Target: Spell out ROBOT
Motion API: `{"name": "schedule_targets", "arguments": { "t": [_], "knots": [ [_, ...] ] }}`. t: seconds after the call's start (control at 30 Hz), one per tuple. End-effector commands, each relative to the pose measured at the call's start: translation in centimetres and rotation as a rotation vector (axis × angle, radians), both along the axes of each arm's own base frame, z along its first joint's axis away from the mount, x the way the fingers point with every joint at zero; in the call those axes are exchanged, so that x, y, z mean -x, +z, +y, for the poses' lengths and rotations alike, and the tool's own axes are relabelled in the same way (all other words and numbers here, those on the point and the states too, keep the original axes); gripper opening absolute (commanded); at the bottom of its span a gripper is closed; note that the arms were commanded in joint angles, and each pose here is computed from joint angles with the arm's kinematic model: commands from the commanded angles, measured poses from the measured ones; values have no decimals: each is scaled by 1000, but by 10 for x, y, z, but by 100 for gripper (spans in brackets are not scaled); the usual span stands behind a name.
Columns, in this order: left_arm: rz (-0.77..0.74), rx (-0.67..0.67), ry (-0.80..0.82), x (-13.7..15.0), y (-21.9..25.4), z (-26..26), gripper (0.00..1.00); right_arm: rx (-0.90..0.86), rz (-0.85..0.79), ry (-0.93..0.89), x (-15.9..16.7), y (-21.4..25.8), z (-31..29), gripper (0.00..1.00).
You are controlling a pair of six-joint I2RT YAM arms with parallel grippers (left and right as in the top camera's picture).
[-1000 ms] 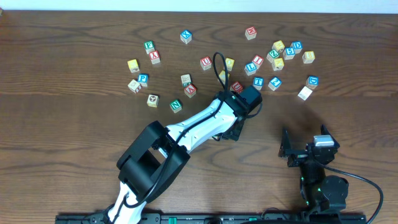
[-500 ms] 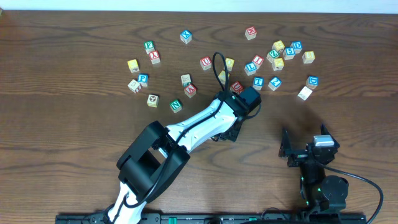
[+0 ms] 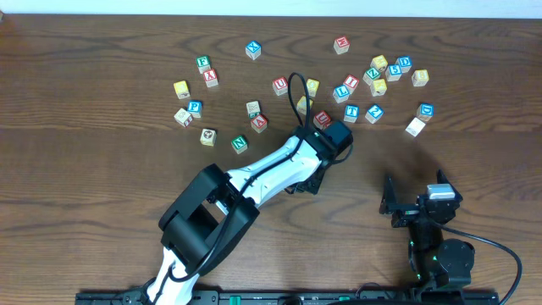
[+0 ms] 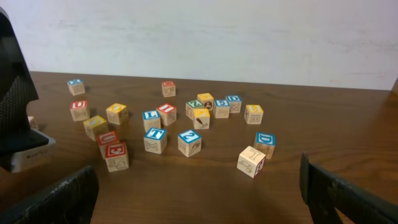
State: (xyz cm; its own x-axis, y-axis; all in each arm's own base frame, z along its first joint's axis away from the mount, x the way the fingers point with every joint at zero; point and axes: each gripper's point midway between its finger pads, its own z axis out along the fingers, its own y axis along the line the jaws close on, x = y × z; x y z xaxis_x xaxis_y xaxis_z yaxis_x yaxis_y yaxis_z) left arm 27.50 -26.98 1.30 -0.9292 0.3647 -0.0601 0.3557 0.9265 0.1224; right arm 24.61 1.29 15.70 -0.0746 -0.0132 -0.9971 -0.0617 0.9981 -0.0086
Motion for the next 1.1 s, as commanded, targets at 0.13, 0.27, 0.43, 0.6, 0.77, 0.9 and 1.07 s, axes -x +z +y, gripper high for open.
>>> {"name": "schedule_targets", "arguments": {
  "t": [0.13, 0.27, 0.43, 0.6, 0.77, 0.9, 1.07],
  "knots": [
    [11, -42, 73, -9, -5, 23, 7, -6, 1, -6, 0, -1, -1, 99],
    [8, -38, 110, -12, -5, 27, 7, -6, 1, -6, 0, -1, -1, 99],
    [-5, -25, 142, -15, -6, 24, 8, -6, 1, -6, 0, -1, -1, 99],
    [-16, -13, 162, -17, -6, 22, 7, -6, 1, -6, 0, -1, -1, 99],
    [-14, -17, 171, -16, -6, 23, 7, -6, 1, -6, 0, -1, -1, 99],
    [-8, -24, 181, -14, -5, 25, 7, -6, 1, -6, 0, -1, -1, 99],
    [-8, -37, 180, -14, -5, 28, 8, -6, 1, -6, 0, -1, -1, 99]
  ]
}}
